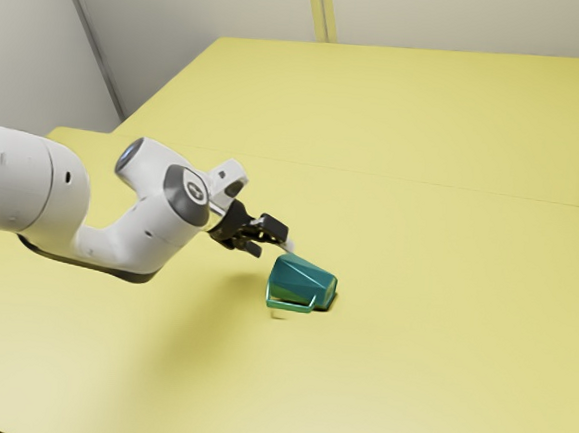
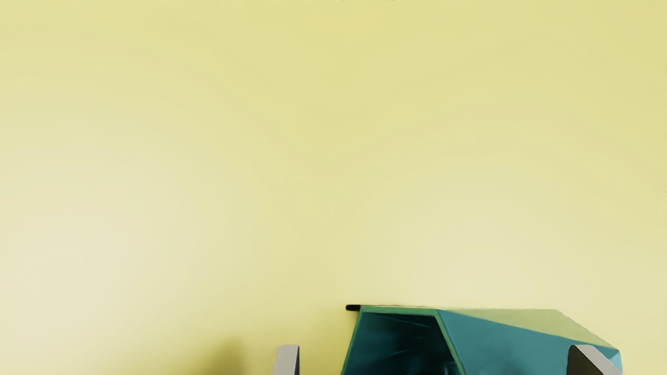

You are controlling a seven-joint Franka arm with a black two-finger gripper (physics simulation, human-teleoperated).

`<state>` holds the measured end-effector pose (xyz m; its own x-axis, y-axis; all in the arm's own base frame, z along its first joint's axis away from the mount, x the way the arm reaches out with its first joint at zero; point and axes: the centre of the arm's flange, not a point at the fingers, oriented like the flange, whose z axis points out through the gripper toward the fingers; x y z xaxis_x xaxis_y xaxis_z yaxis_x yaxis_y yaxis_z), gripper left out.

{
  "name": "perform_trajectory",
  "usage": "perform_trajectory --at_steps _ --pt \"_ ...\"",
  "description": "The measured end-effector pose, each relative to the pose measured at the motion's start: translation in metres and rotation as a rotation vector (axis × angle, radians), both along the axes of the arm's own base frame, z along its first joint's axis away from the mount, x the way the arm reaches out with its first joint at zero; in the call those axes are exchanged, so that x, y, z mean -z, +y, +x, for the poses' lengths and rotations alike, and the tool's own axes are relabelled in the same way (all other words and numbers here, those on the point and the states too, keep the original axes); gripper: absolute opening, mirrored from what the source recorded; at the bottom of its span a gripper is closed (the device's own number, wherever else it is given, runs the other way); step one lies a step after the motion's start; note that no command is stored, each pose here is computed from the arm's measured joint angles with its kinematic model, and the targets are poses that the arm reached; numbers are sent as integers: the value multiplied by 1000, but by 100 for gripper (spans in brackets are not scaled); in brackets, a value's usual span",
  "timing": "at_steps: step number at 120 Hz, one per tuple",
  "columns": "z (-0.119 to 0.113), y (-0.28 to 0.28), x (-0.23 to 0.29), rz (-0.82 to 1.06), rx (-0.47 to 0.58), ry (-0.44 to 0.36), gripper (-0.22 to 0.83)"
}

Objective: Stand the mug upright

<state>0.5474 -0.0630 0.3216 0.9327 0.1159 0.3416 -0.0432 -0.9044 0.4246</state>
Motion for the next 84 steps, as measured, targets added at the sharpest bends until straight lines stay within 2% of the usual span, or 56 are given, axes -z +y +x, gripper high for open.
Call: perform_trajectory --at_steps 69,84 --pt "-10 -34 16 -59 -22 24 52" --pt "-11 -38 14 -66 -22 22 46"
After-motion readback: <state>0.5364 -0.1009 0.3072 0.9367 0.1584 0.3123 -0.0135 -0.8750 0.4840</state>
